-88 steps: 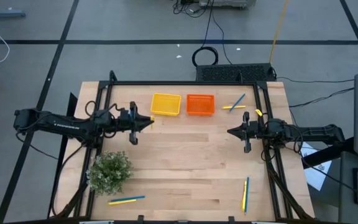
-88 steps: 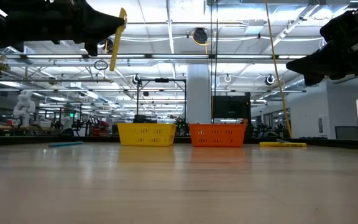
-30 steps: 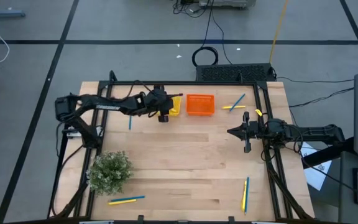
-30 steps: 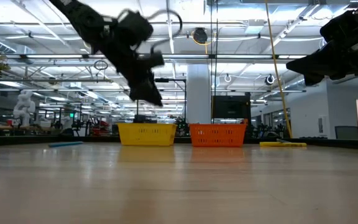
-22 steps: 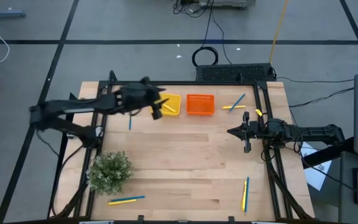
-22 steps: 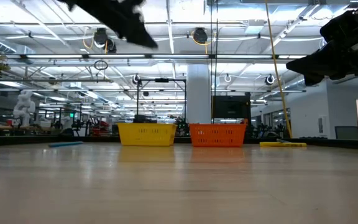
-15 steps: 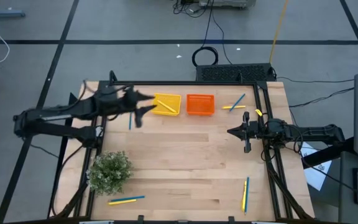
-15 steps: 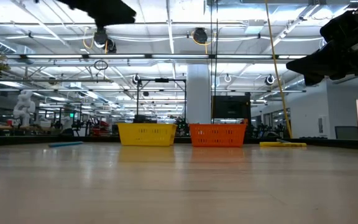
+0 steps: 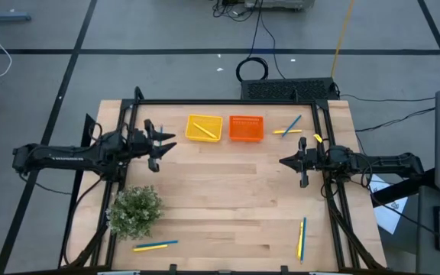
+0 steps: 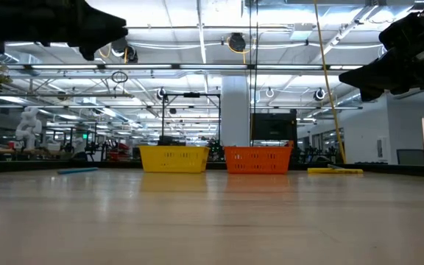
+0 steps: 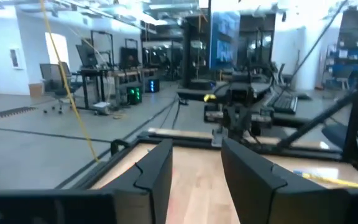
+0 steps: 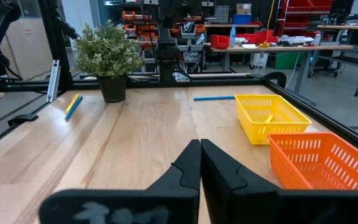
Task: Sort pens & pencils
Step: Put the top right yellow pen into the yellow bin
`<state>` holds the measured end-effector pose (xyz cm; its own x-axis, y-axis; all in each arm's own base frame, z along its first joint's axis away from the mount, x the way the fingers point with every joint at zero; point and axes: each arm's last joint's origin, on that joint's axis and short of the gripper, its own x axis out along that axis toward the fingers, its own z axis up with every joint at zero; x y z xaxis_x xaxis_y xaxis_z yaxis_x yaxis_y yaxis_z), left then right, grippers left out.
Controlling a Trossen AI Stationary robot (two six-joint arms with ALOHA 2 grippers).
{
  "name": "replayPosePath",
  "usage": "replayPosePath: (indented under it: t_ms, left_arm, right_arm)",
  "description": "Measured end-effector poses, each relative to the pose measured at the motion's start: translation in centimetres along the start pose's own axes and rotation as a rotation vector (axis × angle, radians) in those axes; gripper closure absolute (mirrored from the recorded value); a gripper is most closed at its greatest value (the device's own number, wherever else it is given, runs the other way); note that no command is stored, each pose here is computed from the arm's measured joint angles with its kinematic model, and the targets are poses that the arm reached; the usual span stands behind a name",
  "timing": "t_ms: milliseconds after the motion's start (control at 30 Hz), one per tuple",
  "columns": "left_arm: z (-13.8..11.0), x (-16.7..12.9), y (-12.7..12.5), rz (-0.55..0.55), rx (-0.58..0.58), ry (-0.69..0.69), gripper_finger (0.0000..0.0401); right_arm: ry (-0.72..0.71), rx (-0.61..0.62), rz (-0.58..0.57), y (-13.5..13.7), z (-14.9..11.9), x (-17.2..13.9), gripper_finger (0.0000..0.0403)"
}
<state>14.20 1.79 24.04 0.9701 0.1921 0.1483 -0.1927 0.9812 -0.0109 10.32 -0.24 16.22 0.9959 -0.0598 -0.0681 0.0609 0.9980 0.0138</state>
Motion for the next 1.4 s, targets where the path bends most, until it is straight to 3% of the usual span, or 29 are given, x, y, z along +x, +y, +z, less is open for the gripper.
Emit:
replayPosePath:
  t_ms: [667, 800, 1100, 1233, 1300, 1400]
  left_arm:
    - [0.0, 0.0, 0.0, -0.008, 0.020, 0.008, 0.0258]
    - [0.0, 0.0, 0.0, -0.008, 0.021, 0.007, 0.0258]
    - [0.1, 0.0, 0.0, -0.008, 0.021, 0.002, 0.0258]
    - [0.1, 0.0, 0.0, -0.008, 0.021, 0.002, 0.0258]
    - [0.1, 0.0, 0.0, -0.008, 0.021, 0.002, 0.0258]
    - [0.1, 0.0, 0.0, -0.008, 0.021, 0.003, 0.0258]
  right_arm:
    - [-0.018, 0.009, 0.000, 0.0, 0.2, 0.0, 0.0403]
    - [-0.107, 0.174, 0.008, 0.0, 1.0, 0.0, 0.0403]
    - [-0.388, 0.226, 0.058, 0.2, 3.9, 0.2, 0.0403]
    - [-0.483, 0.236, -0.013, 0.0, 4.7, 1.1, 0.0403]
    - [-0.449, 0.255, -0.093, -0.3, 4.4, 2.0, 0.0403]
    - [-0.248, 0.251, -0.195, -0.9, 4.0, 4.2, 0.0403]
